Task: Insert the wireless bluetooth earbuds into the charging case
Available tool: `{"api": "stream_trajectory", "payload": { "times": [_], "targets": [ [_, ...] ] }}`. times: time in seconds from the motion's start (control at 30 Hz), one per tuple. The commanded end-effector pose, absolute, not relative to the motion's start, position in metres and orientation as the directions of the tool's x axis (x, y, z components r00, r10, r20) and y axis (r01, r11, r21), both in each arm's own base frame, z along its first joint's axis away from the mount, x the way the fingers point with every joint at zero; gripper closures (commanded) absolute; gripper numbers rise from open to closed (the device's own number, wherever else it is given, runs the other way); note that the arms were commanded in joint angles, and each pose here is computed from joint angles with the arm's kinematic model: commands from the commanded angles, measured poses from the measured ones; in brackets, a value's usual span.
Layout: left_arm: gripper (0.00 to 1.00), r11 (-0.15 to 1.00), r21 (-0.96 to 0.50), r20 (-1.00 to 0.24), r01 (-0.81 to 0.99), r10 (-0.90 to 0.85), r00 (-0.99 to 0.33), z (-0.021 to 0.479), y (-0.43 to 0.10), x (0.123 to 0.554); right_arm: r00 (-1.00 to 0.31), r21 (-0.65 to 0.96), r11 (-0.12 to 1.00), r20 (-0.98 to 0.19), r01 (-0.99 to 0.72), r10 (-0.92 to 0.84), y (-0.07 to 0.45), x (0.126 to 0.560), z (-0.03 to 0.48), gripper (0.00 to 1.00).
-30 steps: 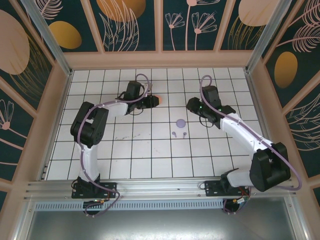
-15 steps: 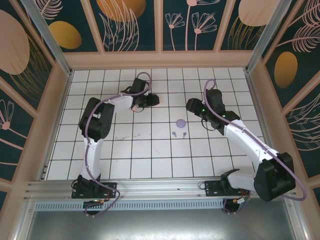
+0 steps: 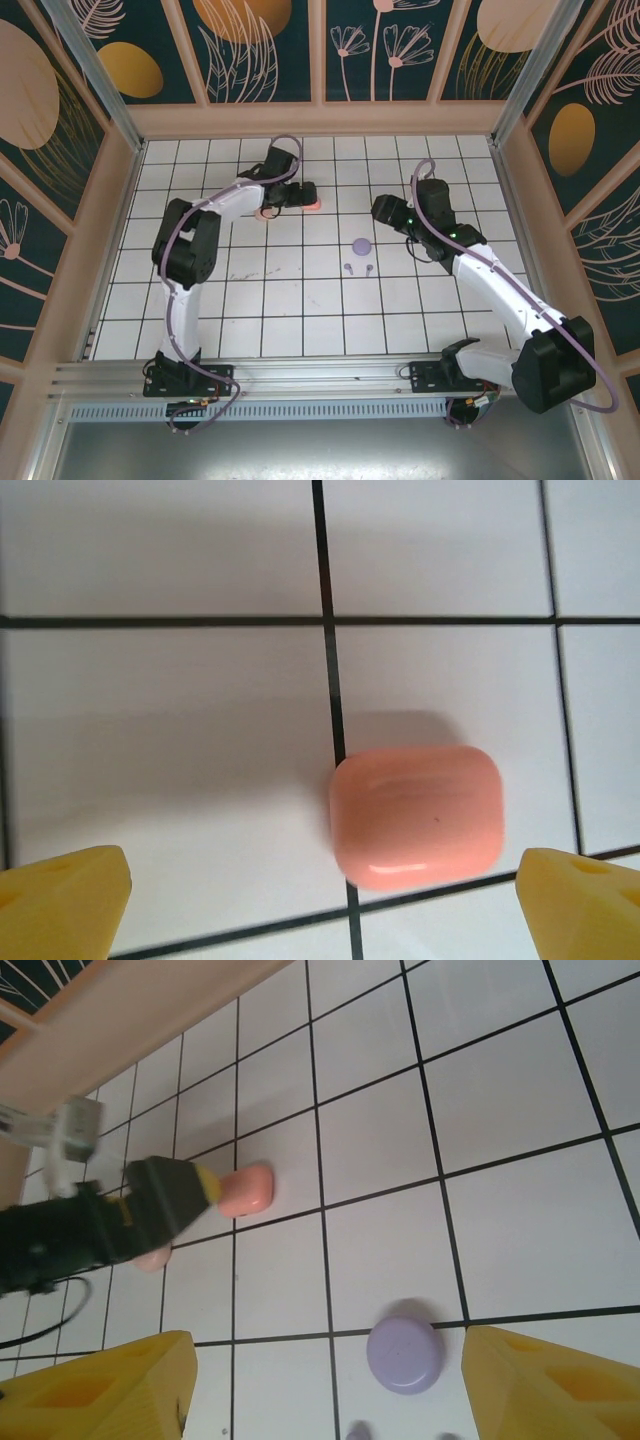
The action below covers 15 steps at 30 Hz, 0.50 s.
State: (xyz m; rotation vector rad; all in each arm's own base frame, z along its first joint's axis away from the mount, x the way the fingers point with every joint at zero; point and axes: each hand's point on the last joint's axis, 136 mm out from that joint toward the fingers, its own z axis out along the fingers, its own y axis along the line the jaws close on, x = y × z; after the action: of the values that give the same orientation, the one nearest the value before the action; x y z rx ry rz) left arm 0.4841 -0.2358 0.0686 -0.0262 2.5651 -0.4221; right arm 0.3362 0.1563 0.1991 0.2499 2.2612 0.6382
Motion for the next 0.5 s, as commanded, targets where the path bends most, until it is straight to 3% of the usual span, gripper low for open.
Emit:
{"api": "stream_trajectory", "payload": {
  "times": [0.0, 0.27, 0.47],
  "targets": [
    [0.01, 0.948, -0.3, -0.673, 0.108, -0.13, -0.728, 0.157, -0.225, 0.49, -0.69, 0.458, 0.889, -0.651, -0.025, 0.317, 0.149, 0.336, 0.202, 0.28],
    [0.01, 0.935, -0.304, -0.841, 0.185, -0.172, -0.512, 0.257, -0.207, 0.473, -0.752, 0.388, 0.922, -0.609, -0.004, 0.253, 0.147, 0.333, 0.164, 0.28],
    [0.01, 0.942, -0.278, -0.916, 0.187, -0.201, -0.347, 0.305, -0.185, 0.455, -0.814, 0.345, 0.938, -0.546, -0.006, 0.196, 0.155, 0.339, 0.133, 0.28]
  ]
}}
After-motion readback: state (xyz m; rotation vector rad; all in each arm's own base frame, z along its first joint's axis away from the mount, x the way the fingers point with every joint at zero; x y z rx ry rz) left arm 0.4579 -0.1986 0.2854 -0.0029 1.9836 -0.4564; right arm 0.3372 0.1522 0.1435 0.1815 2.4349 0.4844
